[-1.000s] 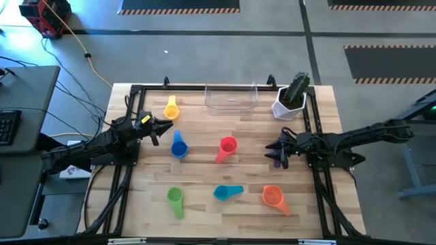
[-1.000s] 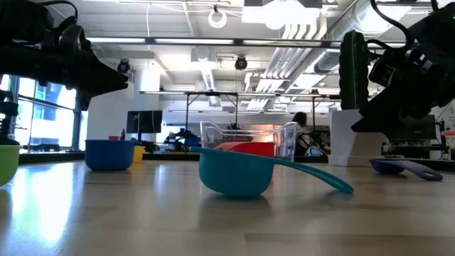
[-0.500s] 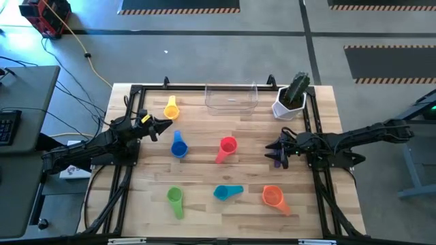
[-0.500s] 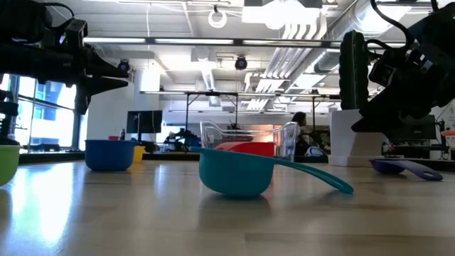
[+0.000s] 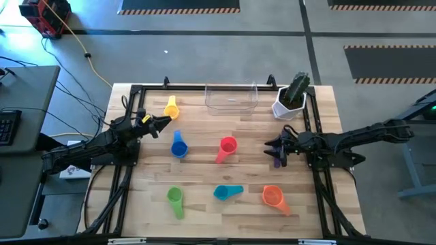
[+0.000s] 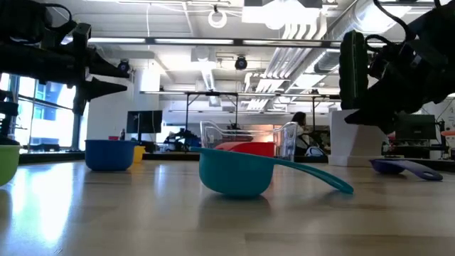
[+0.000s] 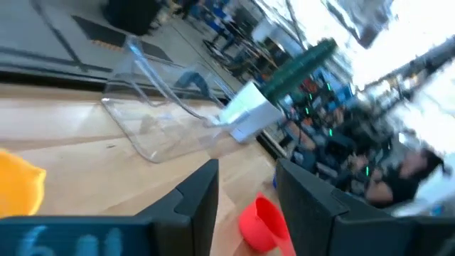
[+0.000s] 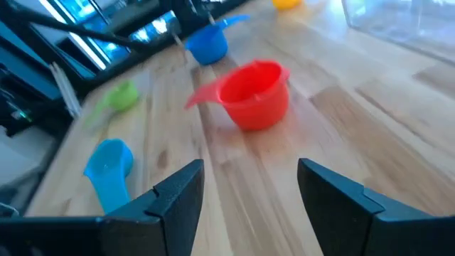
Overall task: Nest measuring cups in basket
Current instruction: Stack the red measuring cup on top of the orange measuring cup
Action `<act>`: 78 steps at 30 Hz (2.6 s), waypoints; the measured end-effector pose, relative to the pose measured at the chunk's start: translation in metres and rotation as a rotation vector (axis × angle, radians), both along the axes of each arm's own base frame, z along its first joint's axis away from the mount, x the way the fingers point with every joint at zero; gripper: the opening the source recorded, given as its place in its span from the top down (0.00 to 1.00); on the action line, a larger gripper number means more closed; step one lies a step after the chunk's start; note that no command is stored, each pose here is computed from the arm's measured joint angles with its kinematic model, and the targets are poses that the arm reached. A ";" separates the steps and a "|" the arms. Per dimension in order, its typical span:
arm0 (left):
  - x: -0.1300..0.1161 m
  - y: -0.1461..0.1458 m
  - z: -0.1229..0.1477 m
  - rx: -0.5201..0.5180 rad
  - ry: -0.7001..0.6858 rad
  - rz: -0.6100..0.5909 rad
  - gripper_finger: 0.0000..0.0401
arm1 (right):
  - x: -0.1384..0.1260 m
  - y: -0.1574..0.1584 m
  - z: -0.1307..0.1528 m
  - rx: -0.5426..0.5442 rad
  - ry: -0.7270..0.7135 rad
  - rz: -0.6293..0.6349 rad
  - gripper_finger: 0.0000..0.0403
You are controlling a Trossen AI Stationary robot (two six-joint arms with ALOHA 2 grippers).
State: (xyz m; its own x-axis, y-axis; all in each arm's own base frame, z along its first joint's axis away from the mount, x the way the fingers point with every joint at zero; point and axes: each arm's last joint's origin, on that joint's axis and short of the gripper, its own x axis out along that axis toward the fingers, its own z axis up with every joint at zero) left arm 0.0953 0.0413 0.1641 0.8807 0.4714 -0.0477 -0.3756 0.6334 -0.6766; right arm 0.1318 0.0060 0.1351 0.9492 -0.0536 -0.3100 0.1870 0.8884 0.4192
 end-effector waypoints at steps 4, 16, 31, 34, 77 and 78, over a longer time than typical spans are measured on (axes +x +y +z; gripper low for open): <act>0.000 0.001 0.004 0.014 -0.045 0.028 0.66 | 0.003 0.000 0.009 0.005 -0.066 0.000 0.46; -0.006 -0.004 0.059 0.130 -0.237 -0.046 0.67 | 0.009 0.000 0.059 0.033 -0.457 -0.009 0.46; 0.027 0.008 0.124 0.250 -0.053 -0.087 0.67 | 0.012 0.001 0.121 0.052 -0.708 -0.007 0.46; 0.041 0.013 0.132 0.251 -0.004 -0.111 0.67 | 0.012 0.001 0.135 0.049 -0.747 0.015 0.46; 0.197 -0.019 0.100 -0.277 0.371 -0.349 0.67 | 0.017 0.002 0.168 0.046 -0.629 0.025 0.46; 0.199 -0.020 0.096 -0.297 0.381 -0.343 0.67 | 0.017 0.002 0.167 0.047 -0.622 0.025 0.46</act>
